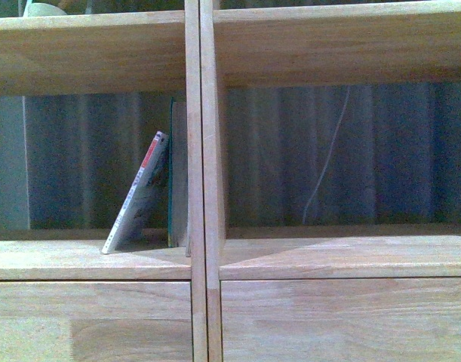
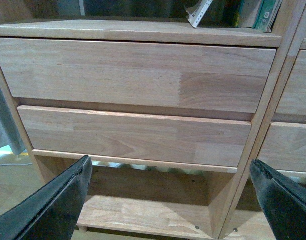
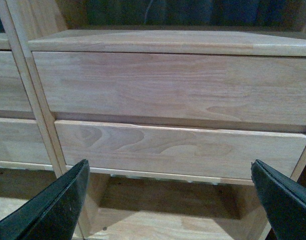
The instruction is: Organize books on shelf
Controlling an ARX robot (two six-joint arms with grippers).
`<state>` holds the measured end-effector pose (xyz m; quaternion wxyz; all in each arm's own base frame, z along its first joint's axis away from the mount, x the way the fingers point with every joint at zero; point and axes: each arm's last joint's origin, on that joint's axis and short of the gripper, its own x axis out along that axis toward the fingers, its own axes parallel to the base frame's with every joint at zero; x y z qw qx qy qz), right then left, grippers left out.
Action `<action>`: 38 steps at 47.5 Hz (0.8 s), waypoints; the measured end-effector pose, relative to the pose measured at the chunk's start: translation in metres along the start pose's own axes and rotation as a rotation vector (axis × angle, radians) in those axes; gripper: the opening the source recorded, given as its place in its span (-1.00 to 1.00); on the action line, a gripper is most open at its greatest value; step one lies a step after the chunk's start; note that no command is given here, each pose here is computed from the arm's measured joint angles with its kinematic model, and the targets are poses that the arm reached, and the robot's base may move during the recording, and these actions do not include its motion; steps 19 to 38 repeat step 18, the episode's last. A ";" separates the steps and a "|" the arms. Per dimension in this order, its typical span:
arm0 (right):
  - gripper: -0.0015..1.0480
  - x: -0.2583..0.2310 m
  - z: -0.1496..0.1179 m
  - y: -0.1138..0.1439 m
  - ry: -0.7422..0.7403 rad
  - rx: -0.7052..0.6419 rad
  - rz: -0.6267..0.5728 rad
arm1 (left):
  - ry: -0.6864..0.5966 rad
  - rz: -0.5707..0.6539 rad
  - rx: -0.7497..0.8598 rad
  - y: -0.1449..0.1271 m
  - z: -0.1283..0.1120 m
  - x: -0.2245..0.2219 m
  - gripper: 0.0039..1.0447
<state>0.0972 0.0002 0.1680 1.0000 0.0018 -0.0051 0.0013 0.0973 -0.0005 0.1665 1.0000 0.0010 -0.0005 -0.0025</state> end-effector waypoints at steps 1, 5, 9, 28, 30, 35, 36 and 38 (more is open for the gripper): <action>0.86 0.000 0.000 0.000 0.000 0.000 0.000 | 0.000 0.000 0.000 0.000 0.000 0.000 0.86; 0.86 0.000 0.000 0.000 0.000 0.000 0.000 | 0.000 0.000 0.000 0.000 0.000 0.000 0.86; 0.86 0.000 0.000 0.000 0.000 0.000 0.000 | 0.000 0.000 0.000 0.000 0.000 0.000 0.86; 0.86 0.000 0.000 0.000 0.000 0.000 0.000 | 0.000 0.000 0.000 0.000 0.000 0.000 0.86; 0.86 0.000 0.000 0.000 0.000 0.000 0.000 | 0.000 0.000 0.000 0.000 0.000 0.000 0.86; 0.86 0.000 0.000 0.000 0.000 0.000 0.000 | 0.000 0.000 0.000 0.000 0.000 0.000 0.86; 0.86 0.000 0.000 0.000 0.000 0.000 0.000 | 0.000 0.000 0.000 0.000 0.000 0.000 0.86; 0.86 0.000 0.000 0.000 0.000 0.000 0.000 | 0.000 0.000 0.000 0.000 0.000 0.000 0.86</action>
